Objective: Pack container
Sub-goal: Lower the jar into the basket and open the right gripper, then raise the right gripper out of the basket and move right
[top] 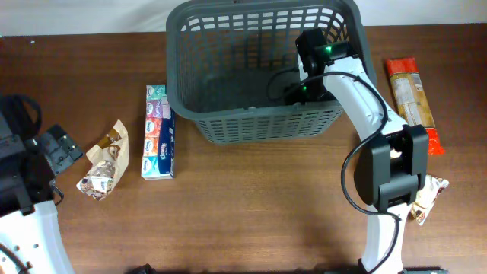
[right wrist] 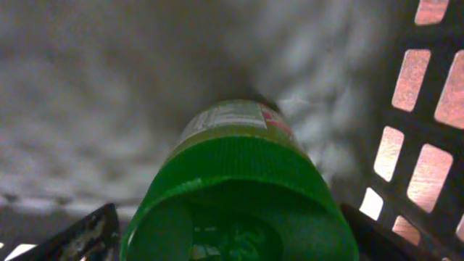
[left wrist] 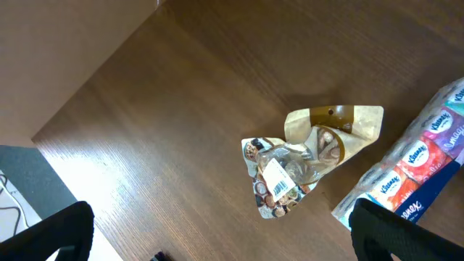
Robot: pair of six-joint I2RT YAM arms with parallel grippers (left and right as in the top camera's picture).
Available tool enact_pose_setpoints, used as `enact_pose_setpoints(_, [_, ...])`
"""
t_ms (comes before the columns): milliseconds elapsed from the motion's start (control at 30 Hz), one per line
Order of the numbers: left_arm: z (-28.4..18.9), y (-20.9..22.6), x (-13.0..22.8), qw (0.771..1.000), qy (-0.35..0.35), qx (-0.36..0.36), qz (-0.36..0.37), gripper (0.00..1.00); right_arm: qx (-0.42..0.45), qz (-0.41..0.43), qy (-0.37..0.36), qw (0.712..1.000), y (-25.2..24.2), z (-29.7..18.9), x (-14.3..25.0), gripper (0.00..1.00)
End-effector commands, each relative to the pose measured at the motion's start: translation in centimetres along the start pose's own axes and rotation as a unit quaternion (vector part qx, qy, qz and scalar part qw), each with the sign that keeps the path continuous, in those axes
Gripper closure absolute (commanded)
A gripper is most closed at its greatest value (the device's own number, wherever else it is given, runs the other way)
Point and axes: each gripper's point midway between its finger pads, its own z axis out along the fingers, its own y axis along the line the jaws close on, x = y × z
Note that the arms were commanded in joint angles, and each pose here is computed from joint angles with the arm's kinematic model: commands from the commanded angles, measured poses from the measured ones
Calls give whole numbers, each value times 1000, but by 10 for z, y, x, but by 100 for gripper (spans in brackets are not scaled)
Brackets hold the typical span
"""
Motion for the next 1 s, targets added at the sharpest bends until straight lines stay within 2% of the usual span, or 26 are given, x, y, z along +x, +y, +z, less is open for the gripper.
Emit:
enact_pose_setpoints(0, [-7,2,-4,1000,-13,6,-7,1,4,-9,-15,1000,3,-6,-8,8])
enact_pose_setpoints(100, [-7,2,-4,1000,-13,6,-7,1,-2,-15,-38,999,6,-28,-20,4])
enact_pose_setpoints(233, [-7,2,-4,1000,-13,6,-7,1,-27,-17,-108,994,17,-91,-49,1])
enact_pose_setpoints(433, [-7,2,-4,1000,-13,6,-7,1,-40,-1,-261,964,7,-224,-74,1])
enact_pose_setpoints(567, [-7,2,-4,1000,-13,6,-7,1,-8,67,-329,942,-35,-289,-58,1])
enact_pose_setpoints(667, [-7,2,-4,1000,-13,6,-7,1,42,143,-364,919,-84,-327,-32,1])
enact_pose_setpoints(967, [-7,2,-4,1000,-13,6,-7,1,98,264,-450,847,-170,-414,43,1])
